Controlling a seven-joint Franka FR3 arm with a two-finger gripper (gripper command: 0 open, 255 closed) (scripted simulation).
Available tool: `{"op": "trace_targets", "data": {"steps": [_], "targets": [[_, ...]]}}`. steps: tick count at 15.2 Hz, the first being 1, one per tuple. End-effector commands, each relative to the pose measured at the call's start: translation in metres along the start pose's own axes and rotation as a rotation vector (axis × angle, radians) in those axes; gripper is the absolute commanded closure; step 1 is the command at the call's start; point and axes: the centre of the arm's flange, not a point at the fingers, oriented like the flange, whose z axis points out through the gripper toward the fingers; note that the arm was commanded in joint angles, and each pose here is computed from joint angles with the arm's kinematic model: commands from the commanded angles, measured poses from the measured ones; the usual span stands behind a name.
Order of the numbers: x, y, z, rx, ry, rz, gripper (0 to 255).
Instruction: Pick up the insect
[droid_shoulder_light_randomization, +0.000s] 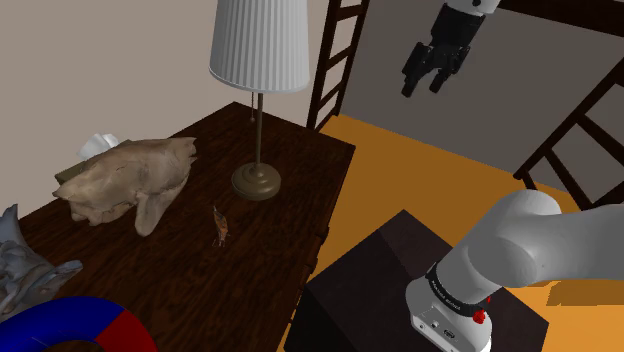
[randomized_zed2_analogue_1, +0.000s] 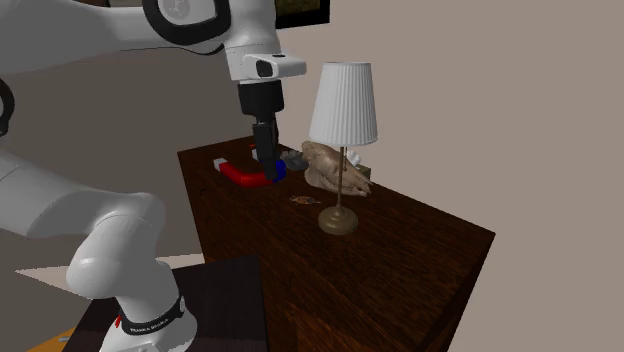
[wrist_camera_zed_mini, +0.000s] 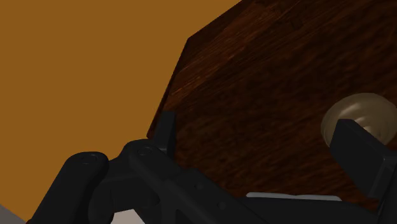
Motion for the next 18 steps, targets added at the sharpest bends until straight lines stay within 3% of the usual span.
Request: {"op": "trace_targets", "data": {"steps": [1, 18], "targets": [[0.0, 0.0, 0.0, 0.0, 0.0, 0.0, 0], [0.031, -0.183, 0.125, 0.018, -0.058, 0.027, 0]]}}
